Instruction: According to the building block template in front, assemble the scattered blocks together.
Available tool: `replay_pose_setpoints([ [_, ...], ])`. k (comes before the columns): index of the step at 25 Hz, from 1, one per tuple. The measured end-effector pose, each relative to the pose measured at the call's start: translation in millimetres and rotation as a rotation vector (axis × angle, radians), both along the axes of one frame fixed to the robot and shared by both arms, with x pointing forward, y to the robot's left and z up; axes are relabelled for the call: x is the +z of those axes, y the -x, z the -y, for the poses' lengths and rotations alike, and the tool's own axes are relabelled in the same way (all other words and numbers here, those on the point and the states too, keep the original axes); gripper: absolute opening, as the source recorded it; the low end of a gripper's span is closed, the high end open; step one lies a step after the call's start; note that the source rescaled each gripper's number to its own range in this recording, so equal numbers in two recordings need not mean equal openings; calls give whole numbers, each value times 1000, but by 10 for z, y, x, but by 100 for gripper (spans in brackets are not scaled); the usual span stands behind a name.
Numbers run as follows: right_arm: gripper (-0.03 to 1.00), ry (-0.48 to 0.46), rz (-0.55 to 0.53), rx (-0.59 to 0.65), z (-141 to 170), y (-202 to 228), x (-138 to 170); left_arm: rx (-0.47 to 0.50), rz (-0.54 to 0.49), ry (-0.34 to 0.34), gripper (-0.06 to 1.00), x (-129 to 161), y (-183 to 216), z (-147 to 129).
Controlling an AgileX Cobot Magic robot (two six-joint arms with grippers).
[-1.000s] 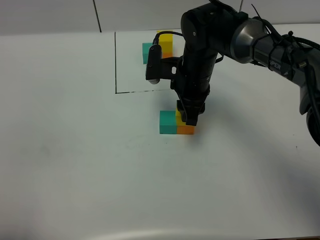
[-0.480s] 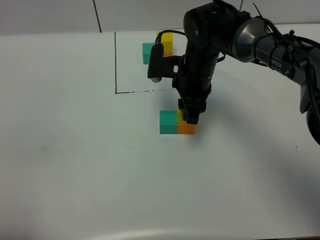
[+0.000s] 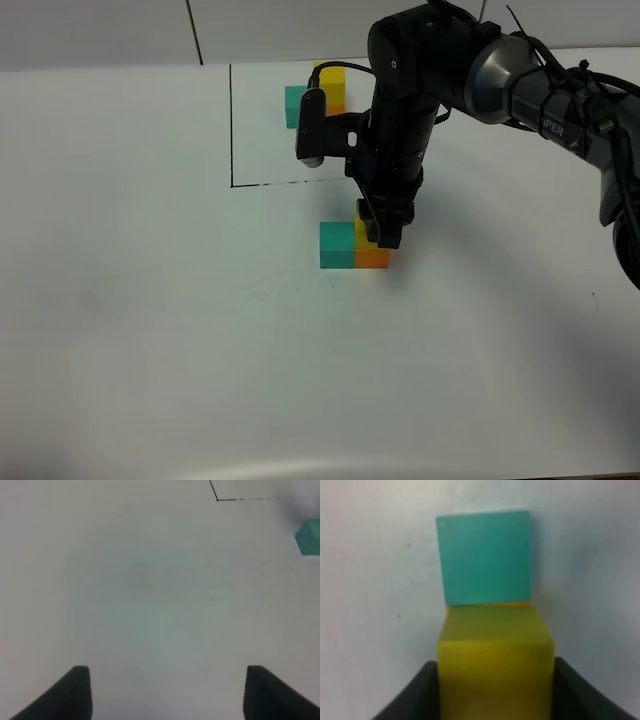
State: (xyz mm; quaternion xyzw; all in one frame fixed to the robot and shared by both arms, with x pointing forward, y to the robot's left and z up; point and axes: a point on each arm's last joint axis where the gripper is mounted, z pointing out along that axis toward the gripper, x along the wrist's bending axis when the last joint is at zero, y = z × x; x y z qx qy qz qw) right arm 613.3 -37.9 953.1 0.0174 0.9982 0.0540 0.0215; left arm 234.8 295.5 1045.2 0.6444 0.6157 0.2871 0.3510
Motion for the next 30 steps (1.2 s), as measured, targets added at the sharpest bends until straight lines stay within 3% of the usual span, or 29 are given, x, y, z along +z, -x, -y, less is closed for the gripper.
replay_pose_setpoints([
  [14,4,0,2,4,-1,-1,0,0,0,0,39,0,0,0],
  [16,19,-7,3,2,-7,-3,-5,0,0,0,39,0,0,0],
  [20,71,-20,42,-4,0,-12,92,0,0,0,39,0,0,0],
  [22,89,-38,67,-26,14,6,237,0,0,0,39,0,0,0],
  [25,99,-63,92,-111,97,18,467,0,0,0,39,0,0,0],
  [30,100,-115,100,-406,583,-33,657,0,0,0,39,0,0,0],
])
